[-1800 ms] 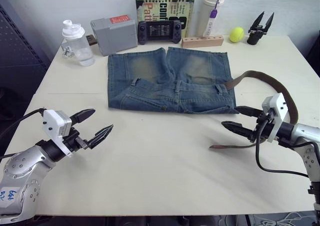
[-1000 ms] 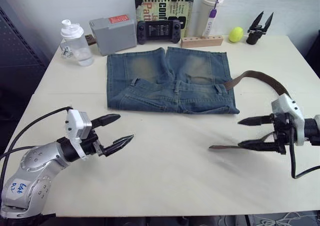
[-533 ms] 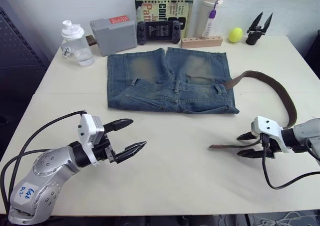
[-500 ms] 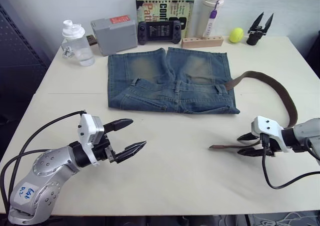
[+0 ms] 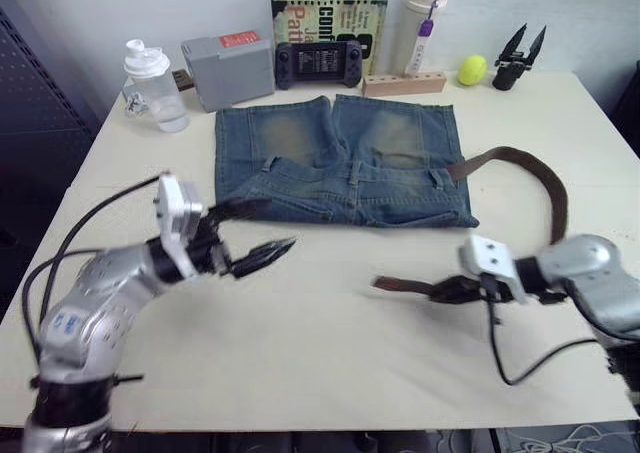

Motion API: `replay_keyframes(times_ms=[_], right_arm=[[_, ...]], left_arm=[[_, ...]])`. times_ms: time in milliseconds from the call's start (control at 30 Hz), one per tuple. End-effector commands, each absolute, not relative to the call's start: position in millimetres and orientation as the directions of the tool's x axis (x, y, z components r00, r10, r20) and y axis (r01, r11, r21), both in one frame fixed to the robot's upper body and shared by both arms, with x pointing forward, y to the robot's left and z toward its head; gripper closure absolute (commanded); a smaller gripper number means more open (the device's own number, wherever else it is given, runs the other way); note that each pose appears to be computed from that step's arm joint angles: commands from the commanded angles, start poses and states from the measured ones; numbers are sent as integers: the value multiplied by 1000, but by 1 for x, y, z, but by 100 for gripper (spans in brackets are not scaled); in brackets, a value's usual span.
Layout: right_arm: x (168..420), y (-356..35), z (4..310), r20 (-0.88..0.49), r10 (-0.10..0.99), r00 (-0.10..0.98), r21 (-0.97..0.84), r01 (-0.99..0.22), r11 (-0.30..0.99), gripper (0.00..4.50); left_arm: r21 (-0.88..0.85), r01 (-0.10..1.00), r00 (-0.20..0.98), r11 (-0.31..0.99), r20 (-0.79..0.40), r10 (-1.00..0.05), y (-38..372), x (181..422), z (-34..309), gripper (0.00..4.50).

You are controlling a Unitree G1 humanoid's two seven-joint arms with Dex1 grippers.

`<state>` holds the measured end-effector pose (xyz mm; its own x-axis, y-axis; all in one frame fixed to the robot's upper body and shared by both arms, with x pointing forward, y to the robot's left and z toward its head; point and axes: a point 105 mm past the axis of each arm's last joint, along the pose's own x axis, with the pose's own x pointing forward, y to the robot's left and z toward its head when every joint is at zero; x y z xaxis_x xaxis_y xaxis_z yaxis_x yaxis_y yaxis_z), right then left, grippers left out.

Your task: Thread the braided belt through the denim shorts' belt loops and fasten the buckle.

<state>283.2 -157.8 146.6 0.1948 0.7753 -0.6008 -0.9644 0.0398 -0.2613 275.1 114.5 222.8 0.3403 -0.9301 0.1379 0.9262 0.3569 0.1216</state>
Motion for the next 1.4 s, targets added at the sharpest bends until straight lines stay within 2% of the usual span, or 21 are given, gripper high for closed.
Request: replay_keyframes(times_ms=[33, 200, 300, 600, 733, 833, 1033, 1067, 1100, 1133, 1333, 1400], right_arm=[[289, -133, 162, -559, 798, 226, -326, -945, 39, 448], [287, -119, 166, -539, 813, 221, -346, -938, 25, 448], [285, -115, 165, -537, 816, 216, -351, -936, 17, 448], [286, -113, 171, -512, 823, 244, -369, -928, 45, 448], [284, -113, 171, -513, 823, 245, -370, -928, 45, 448], [283, -113, 172, -512, 823, 247, -372, -927, 47, 450], [283, -114, 172, -511, 823, 249, -371, -927, 51, 450], [283, -114, 172, -511, 823, 250, -371, -927, 51, 450], [283, -114, 172, -510, 823, 251, -371, -927, 52, 450], [283, -114, 172, -510, 823, 251, -372, -927, 52, 450], [284, -112, 176, -492, 833, 252, -367, -928, 64, 450], [284, -111, 181, -463, 848, 257, -355, -931, 88, 364]], left_arm=[[90, 976, 192, 198, 77, -978, 92, 269, 209, 0], [33, 996, 83, 83, 1, -997, 84, 267, 190, 0], [31, 996, 86, 86, 1, -996, 85, 273, 189, 0], [48, 998, 55, 50, -113, -992, 81, 274, 165, 0], [49, 996, 77, 73, -88, -993, 79, 278, 166, 0], [43, 997, 66, 62, -75, -995, 80, 277, 167, 66], [44, 997, 59, 55, -71, -996, 79, 276, 168, 328], [44, 997, 59, 56, -73, -996, 79, 277, 167, 347], [45, 997, 64, 61, -73, -995, 79, 278, 167, 408], [46, 997, 68, 65, -72, -995, 79, 278, 167, 448], [52, 996, 71, 67, -81, -994, 77, 282, 164, 448], [52, 996, 72, 68, -81, -994, 76, 284, 163, 450]])
